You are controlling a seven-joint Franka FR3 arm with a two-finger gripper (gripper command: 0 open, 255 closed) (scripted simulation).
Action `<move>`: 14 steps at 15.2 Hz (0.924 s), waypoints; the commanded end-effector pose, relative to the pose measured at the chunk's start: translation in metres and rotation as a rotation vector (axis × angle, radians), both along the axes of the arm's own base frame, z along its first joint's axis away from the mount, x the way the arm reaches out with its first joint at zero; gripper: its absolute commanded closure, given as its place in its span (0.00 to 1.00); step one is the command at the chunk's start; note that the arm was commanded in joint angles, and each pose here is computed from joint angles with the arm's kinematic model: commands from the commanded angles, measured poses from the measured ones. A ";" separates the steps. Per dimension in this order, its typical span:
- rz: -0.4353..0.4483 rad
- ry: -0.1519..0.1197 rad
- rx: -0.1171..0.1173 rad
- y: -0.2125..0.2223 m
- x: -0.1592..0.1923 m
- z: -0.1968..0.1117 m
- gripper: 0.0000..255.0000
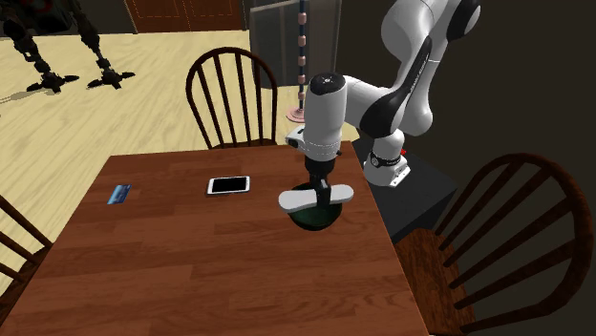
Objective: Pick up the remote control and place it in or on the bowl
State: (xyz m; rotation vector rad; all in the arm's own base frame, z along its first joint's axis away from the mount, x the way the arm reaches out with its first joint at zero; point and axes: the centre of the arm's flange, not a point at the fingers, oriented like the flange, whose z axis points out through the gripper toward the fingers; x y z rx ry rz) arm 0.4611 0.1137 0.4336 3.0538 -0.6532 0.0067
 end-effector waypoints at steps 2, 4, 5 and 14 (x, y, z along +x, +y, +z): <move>0.000 0.000 0.000 0.000 0.000 0.000 0.00; 0.000 0.000 0.000 0.000 0.000 0.026 0.00; 0.000 0.000 0.000 0.001 0.000 0.040 0.00; 0.000 0.000 0.000 0.001 0.000 0.050 0.00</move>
